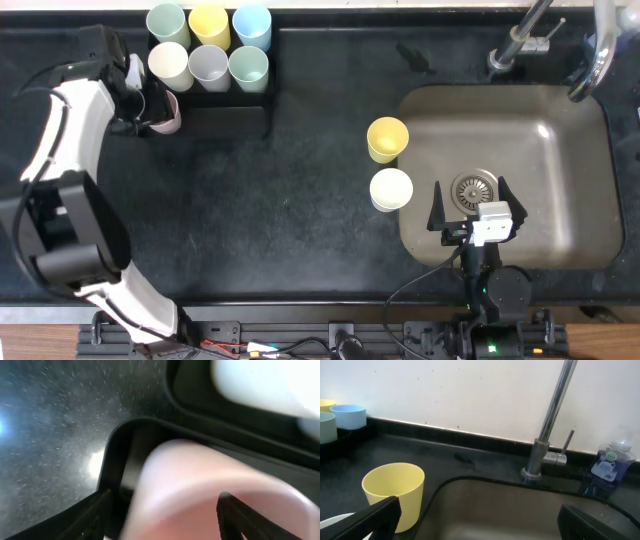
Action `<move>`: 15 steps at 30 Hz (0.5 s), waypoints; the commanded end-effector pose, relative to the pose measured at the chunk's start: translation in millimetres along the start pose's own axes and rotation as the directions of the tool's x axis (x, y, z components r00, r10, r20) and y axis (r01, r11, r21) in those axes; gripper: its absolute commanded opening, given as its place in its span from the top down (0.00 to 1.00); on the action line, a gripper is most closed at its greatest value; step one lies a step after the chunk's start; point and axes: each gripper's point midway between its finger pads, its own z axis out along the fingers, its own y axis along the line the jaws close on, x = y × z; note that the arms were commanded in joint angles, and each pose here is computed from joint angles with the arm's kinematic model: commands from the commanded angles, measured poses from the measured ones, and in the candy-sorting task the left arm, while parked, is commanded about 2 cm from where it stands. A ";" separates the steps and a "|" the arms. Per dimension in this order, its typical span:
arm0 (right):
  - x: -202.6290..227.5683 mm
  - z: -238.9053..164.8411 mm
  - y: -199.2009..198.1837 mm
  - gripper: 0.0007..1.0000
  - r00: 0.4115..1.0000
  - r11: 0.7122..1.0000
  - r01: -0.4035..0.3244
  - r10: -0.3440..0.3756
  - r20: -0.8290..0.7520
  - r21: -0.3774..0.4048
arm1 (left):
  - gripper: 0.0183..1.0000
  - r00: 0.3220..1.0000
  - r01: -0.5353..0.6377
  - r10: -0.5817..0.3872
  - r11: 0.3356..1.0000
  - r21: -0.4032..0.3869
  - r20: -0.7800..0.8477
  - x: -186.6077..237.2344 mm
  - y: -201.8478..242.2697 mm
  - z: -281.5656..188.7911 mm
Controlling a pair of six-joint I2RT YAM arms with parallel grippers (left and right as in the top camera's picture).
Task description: Store Cups
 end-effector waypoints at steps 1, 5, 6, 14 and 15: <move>2.6 0.2 1.3 0.00 1.000 1.000 -0.001 0.001 0.003 -0.003 | 0.27 0.994 0.013 -0.015 1.000 0.013 0.110 -11.8 -11.6 -45.0; 2.8 0.2 1.4 0.00 1.000 1.000 -0.001 0.001 0.003 -0.003 | 0.27 0.988 0.036 -0.037 0.999 0.004 0.148 -13.8 -9.5 -63.7; 2.7 0.2 1.3 0.00 1.000 1.000 -0.001 0.001 0.003 -0.003 | 0.26 0.987 0.036 -0.036 0.999 0.004 0.155 -13.6 -9.3 -68.2; 2.7 0.2 1.3 0.00 1.000 1.000 -0.001 0.001 0.003 -0.003 | 0.22 0.965 0.047 -0.054 0.998 0.037 0.258 -14.9 -36.5 -114.1; 2.7 0.2 1.3 0.00 1.000 1.000 -0.001 0.001 0.003 -0.003 | 0.21 0.961 0.041 -0.049 0.998 0.037 0.273 -14.7 -46.7 -120.2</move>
